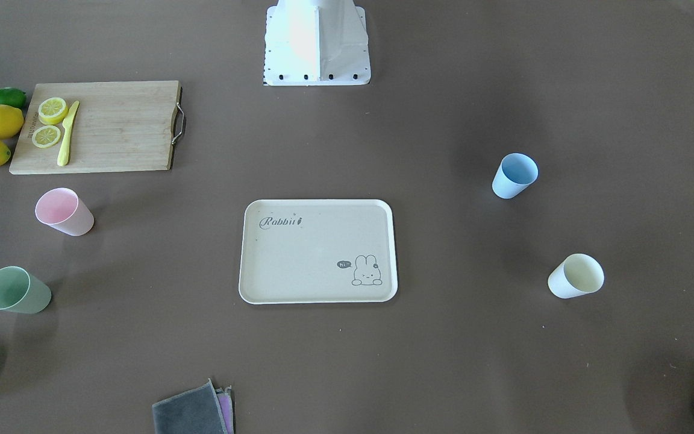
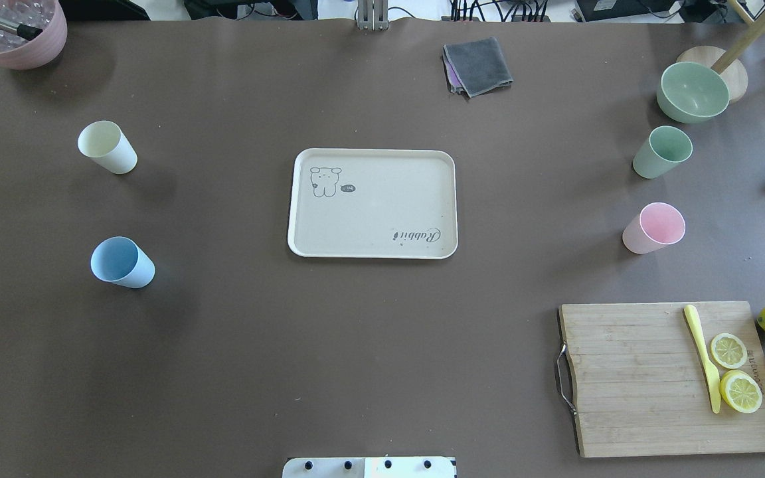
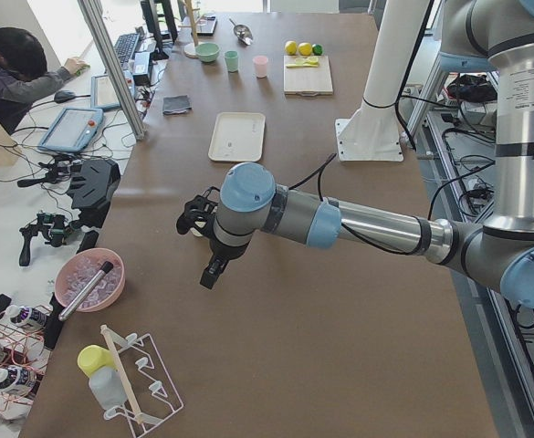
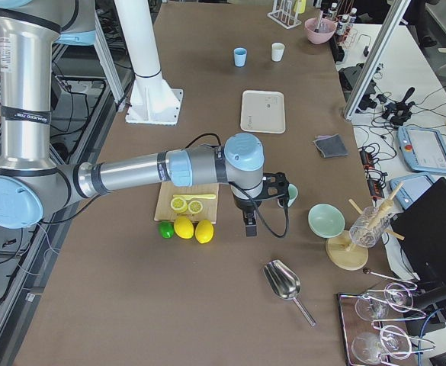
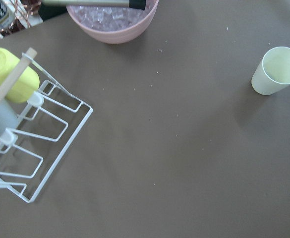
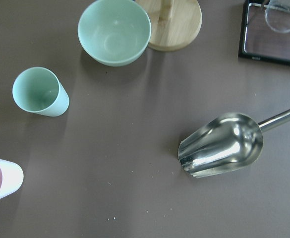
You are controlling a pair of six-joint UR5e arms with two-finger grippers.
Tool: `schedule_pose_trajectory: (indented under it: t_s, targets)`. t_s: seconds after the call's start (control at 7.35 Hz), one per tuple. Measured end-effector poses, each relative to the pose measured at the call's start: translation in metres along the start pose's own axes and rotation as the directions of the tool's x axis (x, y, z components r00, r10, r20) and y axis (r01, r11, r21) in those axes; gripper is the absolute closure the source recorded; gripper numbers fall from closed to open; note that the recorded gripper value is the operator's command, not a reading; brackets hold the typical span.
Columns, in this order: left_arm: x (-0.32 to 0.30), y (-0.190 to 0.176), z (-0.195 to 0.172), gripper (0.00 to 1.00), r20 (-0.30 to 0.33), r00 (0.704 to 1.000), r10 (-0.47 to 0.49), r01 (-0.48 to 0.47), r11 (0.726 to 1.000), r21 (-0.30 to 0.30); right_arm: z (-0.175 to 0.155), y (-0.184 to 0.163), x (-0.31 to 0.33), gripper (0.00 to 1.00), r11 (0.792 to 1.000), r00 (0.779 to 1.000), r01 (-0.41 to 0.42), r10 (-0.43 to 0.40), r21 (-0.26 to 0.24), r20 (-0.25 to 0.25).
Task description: Place all cups on tray
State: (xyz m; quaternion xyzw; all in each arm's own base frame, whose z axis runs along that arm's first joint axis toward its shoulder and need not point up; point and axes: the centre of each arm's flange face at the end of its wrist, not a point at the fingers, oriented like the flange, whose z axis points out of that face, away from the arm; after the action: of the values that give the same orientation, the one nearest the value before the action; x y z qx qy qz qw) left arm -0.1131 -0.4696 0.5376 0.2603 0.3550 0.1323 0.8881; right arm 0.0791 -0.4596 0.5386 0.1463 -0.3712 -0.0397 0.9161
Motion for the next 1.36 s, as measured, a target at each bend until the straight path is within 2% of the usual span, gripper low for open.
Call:
schedule_pose_trajectory:
  t_s: [0.14, 0.27, 0.68, 0.95, 1.09, 1.36]
  targets:
    - [-0.008, -0.008, 0.006, 0.02, 0.001, 1.0, -0.018, 0.018, 1.0, 0.021, 0.001, 0.0, 0.004, 0.0, 0.999, 0.999, 0.032, -0.032, 0.039, 0.004]
    - [-0.01, -0.015, 0.011, 0.02, -0.007, 0.999, -0.032, 0.033, 0.999, 0.032, 0.005, 0.004, 0.009, 0.0, 0.998, 0.999, 0.041, -0.041, 0.048, 0.009]
    - [-0.001, -0.035, 0.035, 0.02, -0.056, 0.997, -0.046, 0.047, 0.999, 0.021, 0.02, 0.002, 0.019, 0.0, 0.999, 0.999, 0.023, -0.024, 0.036, 0.024]
    - [0.037, -0.077, 0.066, 0.02, -0.105, 0.981, -0.163, 0.162, 0.987, -0.018, 0.026, -0.038, -0.021, 0.0, 0.997, 0.996, -0.072, 0.071, 0.036, 0.053]
    - [0.063, -0.1, 0.085, 0.02, -0.129, 0.963, -0.236, 0.231, 0.972, -0.051, 0.041, -0.066, -0.063, 0.0, 0.991, 0.989, -0.133, 0.132, 0.017, 0.064]
    - [0.107, -0.141, 0.136, 0.02, -0.156, 0.937, -0.314, 0.296, 0.947, -0.127, 0.083, -0.105, -0.157, 0.0, 0.976, 0.975, -0.218, 0.218, -0.02, 0.047]
